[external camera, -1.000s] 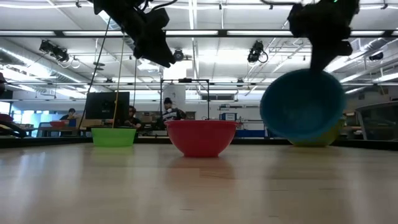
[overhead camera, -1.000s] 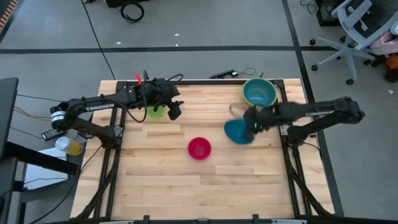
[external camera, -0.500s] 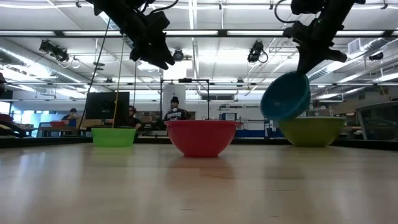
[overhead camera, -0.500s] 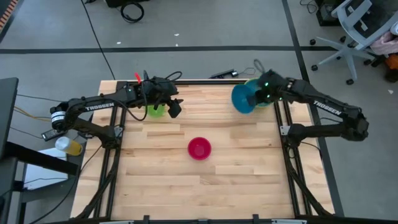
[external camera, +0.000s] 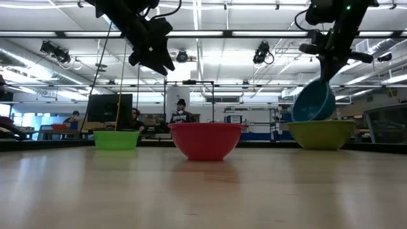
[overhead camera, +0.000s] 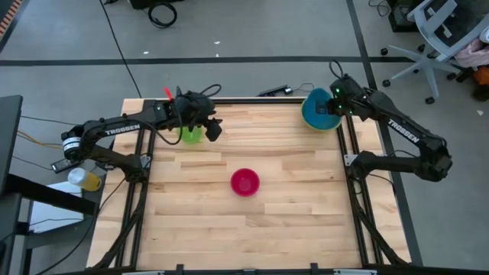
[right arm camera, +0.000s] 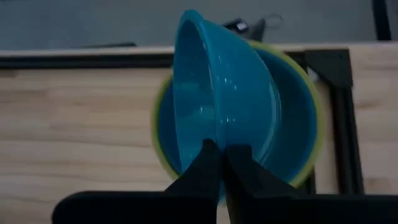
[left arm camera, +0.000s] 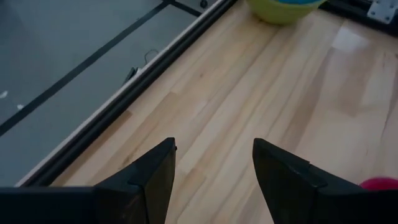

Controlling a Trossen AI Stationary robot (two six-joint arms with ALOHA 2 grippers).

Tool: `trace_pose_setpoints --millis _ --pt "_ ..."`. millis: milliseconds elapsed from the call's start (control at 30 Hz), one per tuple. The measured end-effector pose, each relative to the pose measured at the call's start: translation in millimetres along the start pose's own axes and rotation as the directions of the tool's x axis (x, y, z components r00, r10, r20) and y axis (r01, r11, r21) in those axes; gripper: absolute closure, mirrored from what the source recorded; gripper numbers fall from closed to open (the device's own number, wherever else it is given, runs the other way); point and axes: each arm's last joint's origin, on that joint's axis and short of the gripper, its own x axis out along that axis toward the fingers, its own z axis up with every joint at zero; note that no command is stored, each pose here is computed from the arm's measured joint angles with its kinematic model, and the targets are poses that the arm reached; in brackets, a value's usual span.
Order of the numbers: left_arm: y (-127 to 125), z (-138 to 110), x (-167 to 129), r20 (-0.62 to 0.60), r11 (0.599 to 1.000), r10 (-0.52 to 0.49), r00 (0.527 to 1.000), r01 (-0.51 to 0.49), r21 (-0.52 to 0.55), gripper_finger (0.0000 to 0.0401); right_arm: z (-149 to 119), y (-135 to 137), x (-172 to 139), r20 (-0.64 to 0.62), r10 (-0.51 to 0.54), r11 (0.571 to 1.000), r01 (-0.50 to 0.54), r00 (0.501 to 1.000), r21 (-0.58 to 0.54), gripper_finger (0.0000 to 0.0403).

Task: Nest bowls inside each other
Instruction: Stack the small blue bowl on top of the large blue bowl, then stack the small green bowl on top of the blue bowl

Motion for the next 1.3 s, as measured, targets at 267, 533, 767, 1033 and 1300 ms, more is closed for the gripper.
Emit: trace_pose_setpoints --millis 267,533,767,1033,1300 --pt "1 -6 0 -0.063 1.000 0.010 0.998 -0.011 -0.012 0.0186 -2 -5 10 -0.066 -0.034 0.997 0.038 0.997 0.070 0.0318" --pt "7 -20 -1 -0.219 0.999 -0.048 0.975 0.042 -0.031 0.0186 -1 -7 11 -0.079 -0.022 0.996 0.028 0.997 0.085 0.0212" --pt "12 -81 18 -0.457 0.992 -0.128 0.880 0.116 -0.054 0.0186 3 16 6 -0.034 0.230 0.973 -0.230 0.973 0.016 0.0192" --pt "20 -131 25 -0.596 1.000 0.018 0.803 -0.027 -0.006 0.0189 -4 33 5 -0.025 0.268 0.961 -0.269 0.963 -0.065 0.0194" --pt "20 -113 26 -0.520 0.997 0.043 0.853 -0.007 0.072 0.0212 -7 46 19 -0.084 0.274 0.954 -0.282 0.958 -0.107 0.0195"
